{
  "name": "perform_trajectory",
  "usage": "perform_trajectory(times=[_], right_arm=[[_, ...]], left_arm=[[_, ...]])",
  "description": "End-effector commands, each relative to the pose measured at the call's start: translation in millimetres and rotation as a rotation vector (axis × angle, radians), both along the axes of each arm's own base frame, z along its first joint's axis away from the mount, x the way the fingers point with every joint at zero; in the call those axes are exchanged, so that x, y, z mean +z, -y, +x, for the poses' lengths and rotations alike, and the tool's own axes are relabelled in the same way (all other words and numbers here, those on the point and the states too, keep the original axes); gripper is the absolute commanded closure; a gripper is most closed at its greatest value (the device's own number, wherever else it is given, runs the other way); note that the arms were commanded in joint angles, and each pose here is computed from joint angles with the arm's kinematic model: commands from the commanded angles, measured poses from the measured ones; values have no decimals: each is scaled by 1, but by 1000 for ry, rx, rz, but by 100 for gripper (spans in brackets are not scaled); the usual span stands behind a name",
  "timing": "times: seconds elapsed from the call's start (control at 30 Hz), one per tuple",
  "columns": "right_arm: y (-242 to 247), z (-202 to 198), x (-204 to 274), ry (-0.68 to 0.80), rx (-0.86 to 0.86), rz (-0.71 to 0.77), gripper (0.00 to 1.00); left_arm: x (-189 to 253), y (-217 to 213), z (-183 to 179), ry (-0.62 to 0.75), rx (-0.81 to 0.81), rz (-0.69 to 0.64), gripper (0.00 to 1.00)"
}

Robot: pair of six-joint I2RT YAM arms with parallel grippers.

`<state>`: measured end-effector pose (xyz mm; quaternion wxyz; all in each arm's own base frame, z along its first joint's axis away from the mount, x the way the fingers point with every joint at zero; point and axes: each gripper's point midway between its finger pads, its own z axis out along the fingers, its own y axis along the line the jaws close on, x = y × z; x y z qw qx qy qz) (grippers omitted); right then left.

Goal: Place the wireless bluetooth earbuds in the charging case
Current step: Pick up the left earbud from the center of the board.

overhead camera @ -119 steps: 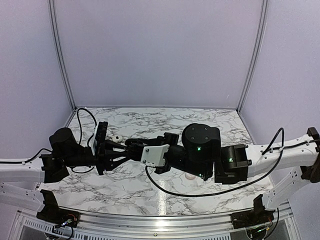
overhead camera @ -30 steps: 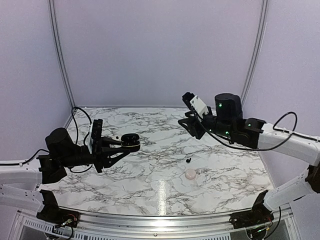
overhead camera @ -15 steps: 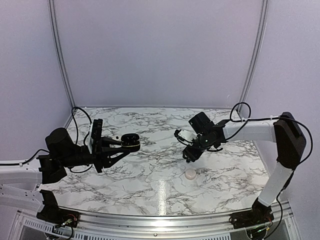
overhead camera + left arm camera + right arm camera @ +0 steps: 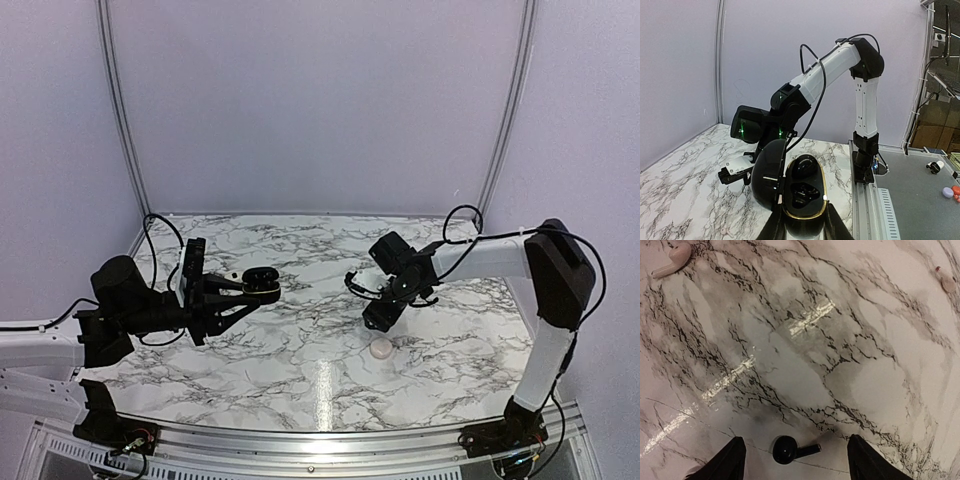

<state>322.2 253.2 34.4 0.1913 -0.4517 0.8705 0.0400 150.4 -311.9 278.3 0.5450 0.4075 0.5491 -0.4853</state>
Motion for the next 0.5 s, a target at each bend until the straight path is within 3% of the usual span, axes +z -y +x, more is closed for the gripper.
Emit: perform_trajectory(times=[0.0, 0.37, 0.47], right_arm=[[7, 18, 0, 35, -32, -61, 30], [17, 44, -16, 24, -87, -140, 31], [9, 46, -7, 32, -78, -97, 31]], left_arm=[[8, -1, 0, 23, -1, -28, 100], [6, -1, 0, 24, 4, -26, 100], [5, -2, 0, 24, 8, -25, 100]])
